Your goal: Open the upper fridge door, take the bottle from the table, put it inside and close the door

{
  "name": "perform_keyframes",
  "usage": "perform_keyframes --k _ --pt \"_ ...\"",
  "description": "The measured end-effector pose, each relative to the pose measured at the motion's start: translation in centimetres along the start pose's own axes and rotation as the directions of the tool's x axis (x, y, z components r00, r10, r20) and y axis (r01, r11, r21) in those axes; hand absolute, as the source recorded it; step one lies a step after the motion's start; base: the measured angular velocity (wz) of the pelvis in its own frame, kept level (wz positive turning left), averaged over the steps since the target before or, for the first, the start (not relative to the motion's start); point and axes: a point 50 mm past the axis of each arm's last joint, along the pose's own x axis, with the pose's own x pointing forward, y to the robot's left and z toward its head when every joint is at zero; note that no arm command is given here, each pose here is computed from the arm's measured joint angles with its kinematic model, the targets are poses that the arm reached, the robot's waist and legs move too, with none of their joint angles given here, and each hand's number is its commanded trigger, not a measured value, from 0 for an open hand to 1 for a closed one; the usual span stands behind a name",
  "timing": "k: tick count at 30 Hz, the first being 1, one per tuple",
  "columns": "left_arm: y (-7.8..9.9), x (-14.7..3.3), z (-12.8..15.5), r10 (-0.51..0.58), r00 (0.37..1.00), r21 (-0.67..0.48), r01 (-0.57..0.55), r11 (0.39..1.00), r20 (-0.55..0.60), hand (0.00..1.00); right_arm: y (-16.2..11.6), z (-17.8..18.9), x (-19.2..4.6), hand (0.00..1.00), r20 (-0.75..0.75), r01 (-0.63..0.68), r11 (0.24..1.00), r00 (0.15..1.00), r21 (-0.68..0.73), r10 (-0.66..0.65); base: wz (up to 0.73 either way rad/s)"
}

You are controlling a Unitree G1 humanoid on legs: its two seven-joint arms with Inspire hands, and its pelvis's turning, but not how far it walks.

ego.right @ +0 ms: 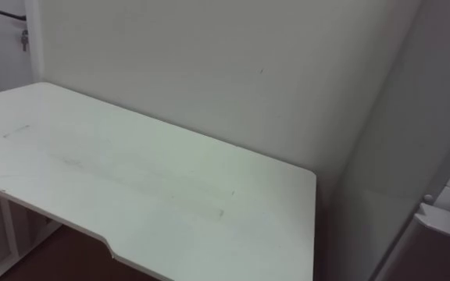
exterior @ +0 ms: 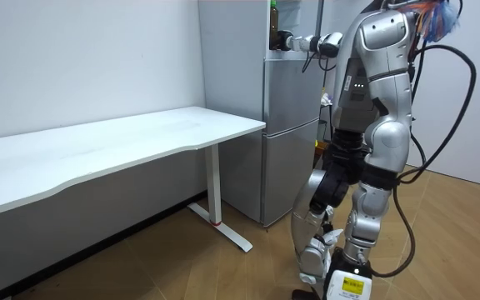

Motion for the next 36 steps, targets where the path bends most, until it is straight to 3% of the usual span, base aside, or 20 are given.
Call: perform_keyframes --k 21,36 --pt "1.1 0.0 0.2 0.023 1.0 0.043 -0.023 0.999 0.008 0.0 -0.2 -1.0 -0.1 0.0 -0.024 -0.067 0.998 0.998 -0.007 0.066 0.0" --pt "-0.2 -0.1 0.5 -0.003 0.999 0.03 0.002 1.0 0.034 0.0 -0.1 -1.4 -0.6 0.0 0.024 -0.115 0.992 0.993 -0.053 0.117 -0.01"
